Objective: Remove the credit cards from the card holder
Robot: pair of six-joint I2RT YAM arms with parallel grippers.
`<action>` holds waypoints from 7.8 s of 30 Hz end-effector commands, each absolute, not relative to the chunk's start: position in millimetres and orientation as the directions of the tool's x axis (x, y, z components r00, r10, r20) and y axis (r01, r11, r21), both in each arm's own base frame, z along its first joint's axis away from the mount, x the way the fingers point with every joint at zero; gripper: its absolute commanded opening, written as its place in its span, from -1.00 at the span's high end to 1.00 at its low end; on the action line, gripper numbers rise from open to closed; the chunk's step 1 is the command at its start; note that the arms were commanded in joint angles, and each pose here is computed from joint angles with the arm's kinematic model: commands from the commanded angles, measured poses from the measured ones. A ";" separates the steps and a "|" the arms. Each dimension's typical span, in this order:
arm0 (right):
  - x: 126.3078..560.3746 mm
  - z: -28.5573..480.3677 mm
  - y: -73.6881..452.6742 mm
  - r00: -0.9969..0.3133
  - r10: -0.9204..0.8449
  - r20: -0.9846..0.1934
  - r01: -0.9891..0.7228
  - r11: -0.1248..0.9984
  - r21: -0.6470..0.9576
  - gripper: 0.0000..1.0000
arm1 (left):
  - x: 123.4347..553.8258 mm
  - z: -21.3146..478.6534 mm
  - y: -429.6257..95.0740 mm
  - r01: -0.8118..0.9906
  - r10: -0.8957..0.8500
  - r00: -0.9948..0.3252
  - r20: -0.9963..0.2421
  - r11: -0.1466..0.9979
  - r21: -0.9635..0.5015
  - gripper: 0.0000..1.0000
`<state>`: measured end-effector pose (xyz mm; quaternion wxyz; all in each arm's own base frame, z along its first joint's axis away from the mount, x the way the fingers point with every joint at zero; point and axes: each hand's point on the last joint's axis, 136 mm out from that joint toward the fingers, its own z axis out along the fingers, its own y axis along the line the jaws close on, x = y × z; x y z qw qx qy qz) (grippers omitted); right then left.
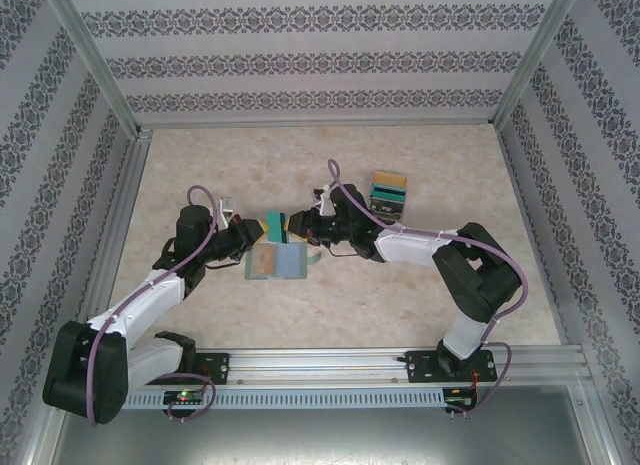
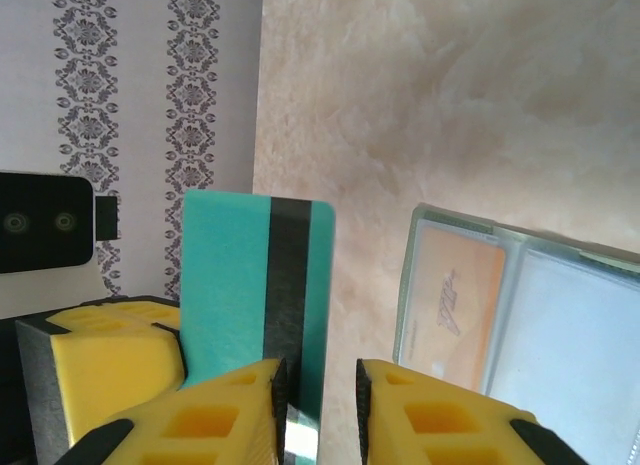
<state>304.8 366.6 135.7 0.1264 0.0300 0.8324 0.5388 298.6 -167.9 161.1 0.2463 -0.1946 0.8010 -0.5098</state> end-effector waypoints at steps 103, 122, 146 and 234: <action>431.1 90.4 116.8 -0.267 -0.930 -0.251 -0.810 0.358 -0.465 1.00 | 277.3 184.7 -152.1 0.041 -0.455 -0.815 -0.359 0.572 -0.819 -0.99; 458.3 89.5 85.8 -0.368 -0.904 -0.218 -0.699 0.424 -0.576 0.46 | 280.2 181.4 -152.4 0.037 -0.454 -0.817 -0.355 0.574 -0.818 -0.99; 389.7 145.8 169.1 -0.591 -0.499 -0.633 -0.507 0.841 -0.189 0.43 | 278.0 118.8 -133.8 -0.177 -0.433 -0.872 -0.227 0.712 -0.680 -0.75; 278.4 16.0 332.6 -0.862 -0.299 -0.408 -0.412 0.884 0.222 0.72 | 292.1 64.3 -155.6 -0.206 -0.374 -0.921 -0.107 0.702 -0.682 0.19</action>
